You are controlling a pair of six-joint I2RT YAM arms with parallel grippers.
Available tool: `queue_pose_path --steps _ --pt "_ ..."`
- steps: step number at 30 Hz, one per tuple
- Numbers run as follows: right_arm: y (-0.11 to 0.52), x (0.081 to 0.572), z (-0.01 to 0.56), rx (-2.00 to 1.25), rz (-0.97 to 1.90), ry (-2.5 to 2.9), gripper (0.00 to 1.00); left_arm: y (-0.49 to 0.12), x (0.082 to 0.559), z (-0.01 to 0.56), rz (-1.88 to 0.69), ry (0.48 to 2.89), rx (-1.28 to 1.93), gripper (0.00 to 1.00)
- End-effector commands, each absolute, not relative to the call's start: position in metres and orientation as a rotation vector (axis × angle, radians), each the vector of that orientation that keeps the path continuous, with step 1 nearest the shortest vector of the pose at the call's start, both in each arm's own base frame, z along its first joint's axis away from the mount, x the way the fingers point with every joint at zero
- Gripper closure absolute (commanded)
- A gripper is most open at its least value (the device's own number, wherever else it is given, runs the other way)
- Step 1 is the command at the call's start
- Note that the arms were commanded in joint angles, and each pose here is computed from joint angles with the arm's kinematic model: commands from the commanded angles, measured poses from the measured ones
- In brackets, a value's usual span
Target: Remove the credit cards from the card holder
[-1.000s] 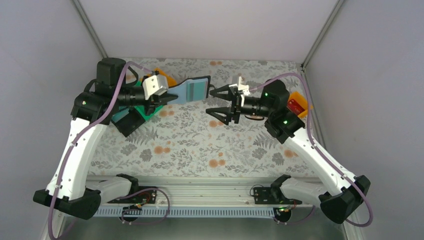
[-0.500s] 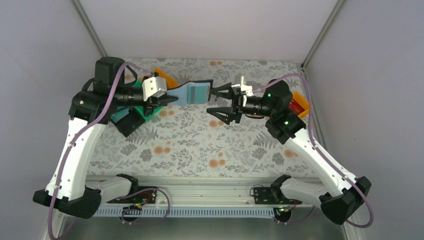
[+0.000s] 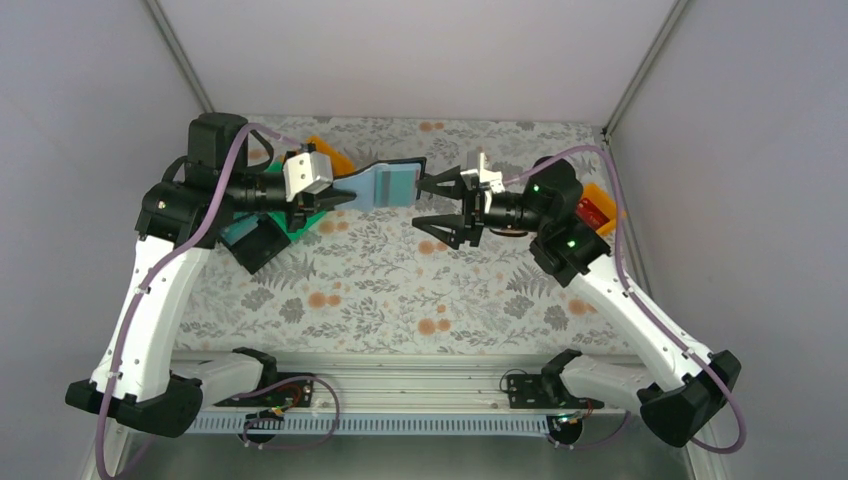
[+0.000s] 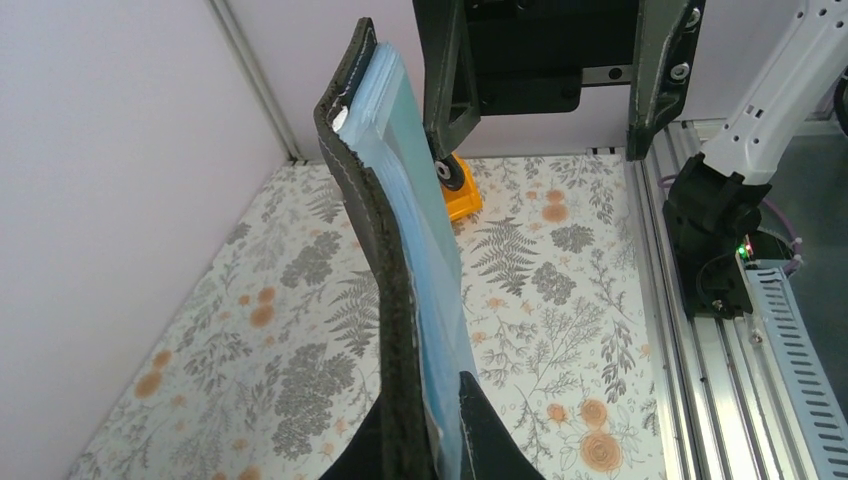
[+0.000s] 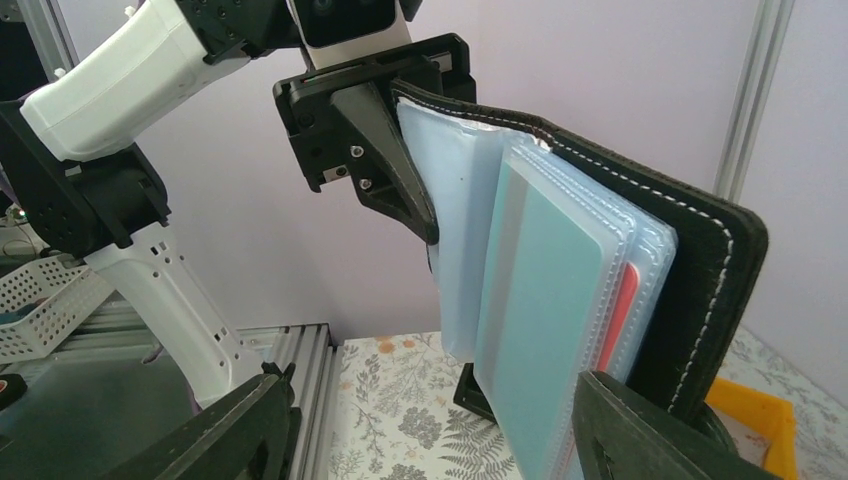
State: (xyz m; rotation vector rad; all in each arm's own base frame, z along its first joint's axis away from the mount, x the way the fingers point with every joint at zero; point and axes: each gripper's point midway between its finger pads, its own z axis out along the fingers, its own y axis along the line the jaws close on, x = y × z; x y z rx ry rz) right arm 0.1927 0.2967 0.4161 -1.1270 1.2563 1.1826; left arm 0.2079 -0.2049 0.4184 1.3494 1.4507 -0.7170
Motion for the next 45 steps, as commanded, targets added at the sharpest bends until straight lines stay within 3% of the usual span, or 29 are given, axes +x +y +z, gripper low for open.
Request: queue_pose_path --steps 1,17,24,37,45 --pt "0.292 0.184 0.431 -1.141 1.152 1.196 0.27 -0.206 0.206 0.431 -0.718 1.408 1.338 0.98" --pt "0.303 0.197 0.442 -1.139 1.16 1.178 0.27 -0.209 0.203 0.427 -0.751 1.397 1.355 0.98" --pt "0.315 0.182 0.435 -1.213 1.235 1.152 0.32 -0.209 0.203 0.426 -0.751 1.4 1.352 0.98" --pt "0.315 0.169 0.434 -1.21 1.232 1.108 0.3 -0.209 0.21 0.422 -0.751 1.419 1.336 0.98" --pt "0.36 0.146 0.44 -1.265 1.33 1.058 0.31 -0.211 0.233 0.417 -0.733 1.477 1.267 0.98"
